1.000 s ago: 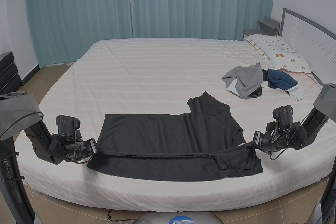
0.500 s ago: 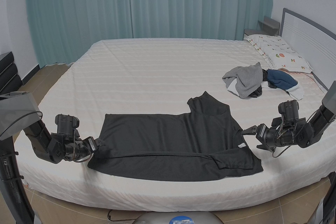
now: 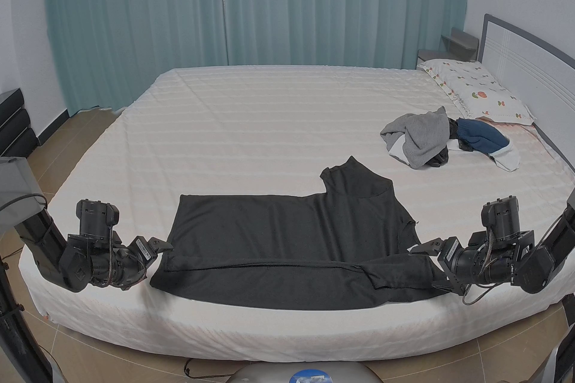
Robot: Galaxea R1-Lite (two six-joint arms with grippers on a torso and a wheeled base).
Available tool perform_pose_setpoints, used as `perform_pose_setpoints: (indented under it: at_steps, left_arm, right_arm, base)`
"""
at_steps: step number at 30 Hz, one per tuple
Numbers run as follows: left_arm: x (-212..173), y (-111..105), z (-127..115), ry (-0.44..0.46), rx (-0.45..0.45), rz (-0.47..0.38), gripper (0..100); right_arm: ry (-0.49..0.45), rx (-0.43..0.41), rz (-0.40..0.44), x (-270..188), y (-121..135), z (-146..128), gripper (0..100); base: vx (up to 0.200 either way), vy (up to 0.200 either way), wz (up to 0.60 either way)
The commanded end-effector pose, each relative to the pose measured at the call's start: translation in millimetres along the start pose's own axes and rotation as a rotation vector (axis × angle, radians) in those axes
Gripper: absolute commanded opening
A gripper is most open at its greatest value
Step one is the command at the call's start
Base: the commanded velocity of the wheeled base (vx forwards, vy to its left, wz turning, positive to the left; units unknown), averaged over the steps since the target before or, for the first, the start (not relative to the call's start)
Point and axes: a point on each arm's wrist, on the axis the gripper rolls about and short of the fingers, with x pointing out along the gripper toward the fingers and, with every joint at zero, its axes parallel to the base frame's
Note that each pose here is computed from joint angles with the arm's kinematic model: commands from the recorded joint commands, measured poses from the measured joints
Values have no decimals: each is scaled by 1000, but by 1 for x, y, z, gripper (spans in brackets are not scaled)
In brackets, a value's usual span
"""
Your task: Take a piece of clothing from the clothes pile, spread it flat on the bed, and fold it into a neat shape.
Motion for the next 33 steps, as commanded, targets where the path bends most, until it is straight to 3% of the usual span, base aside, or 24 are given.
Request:
perform_pose_setpoints:
  at_steps: [1,5,11,33]
  left_arm:
    - [-5,5,-11,79,-63,-24,100]
    - [1,17,-19,111,-74,14,100]
    - [-3,25,-27,79,-65,-26,100]
    - [-1,28,-31,50,-47,-59,100]
  right_arm:
    - [-8,55,-64,19,-17,-11,100]
    - [-17,73,-76,29,-21,-13,100]
    - [-40,98,-85,44,-28,-14,100]
    - [-96,65,-97,63,-25,-20,100]
  base:
    - [0,0,0]
    - [0,0,0]
    - [0,0,0]
    - [0,0,0]
